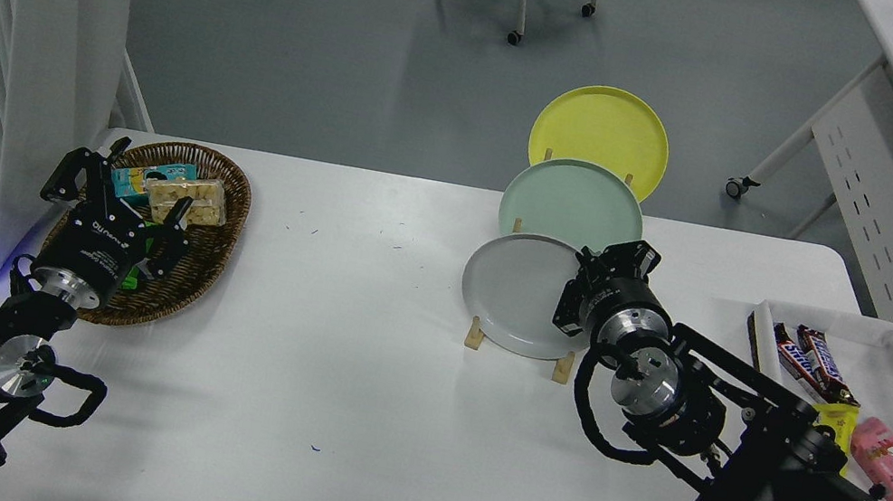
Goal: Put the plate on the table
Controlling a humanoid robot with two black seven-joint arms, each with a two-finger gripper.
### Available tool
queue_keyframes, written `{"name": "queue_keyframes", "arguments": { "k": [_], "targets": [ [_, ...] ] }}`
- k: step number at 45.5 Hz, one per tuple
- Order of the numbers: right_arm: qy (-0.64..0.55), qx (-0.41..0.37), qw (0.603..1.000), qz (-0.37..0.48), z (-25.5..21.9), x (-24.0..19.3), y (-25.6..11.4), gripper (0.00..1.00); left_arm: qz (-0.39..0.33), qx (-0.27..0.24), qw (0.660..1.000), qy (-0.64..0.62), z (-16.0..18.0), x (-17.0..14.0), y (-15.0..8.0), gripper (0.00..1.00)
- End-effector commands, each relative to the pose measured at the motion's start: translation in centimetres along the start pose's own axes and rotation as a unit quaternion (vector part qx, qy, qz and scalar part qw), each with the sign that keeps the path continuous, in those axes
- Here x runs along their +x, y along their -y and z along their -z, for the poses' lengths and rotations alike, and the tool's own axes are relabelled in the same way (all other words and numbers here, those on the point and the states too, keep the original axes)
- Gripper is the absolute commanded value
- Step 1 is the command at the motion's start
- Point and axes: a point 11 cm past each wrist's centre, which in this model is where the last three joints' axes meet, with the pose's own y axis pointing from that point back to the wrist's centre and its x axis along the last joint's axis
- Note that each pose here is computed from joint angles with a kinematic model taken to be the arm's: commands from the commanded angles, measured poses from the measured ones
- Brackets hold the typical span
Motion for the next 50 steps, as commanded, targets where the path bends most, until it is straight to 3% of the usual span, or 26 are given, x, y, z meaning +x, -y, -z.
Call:
{"name": "queue_keyframes", "arguments": {
  "k": [1, 34, 50],
  "targets": [
    [0.005, -0.003, 1.000, 0.029, 0.0, -1.8, -0.2, 0.00, 0.000, 0.000, 1.000, 0.000, 0.0, 0.0, 0.0, 0.98],
    [-0.018, 0.015, 0.992, 0.122, 4.7, -8.8, -0.9, 0.00, 0.000, 0.000, 1.000, 0.000, 0.0, 0.0, 0.0, 0.98],
    [0.031, 0.023, 0.989, 0.141, 8.7, -11.2, -1.6, 0.00, -0.001, 0.000, 1.000, 0.000, 0.0, 0.0, 0.0, 0.98]
  ]
}}
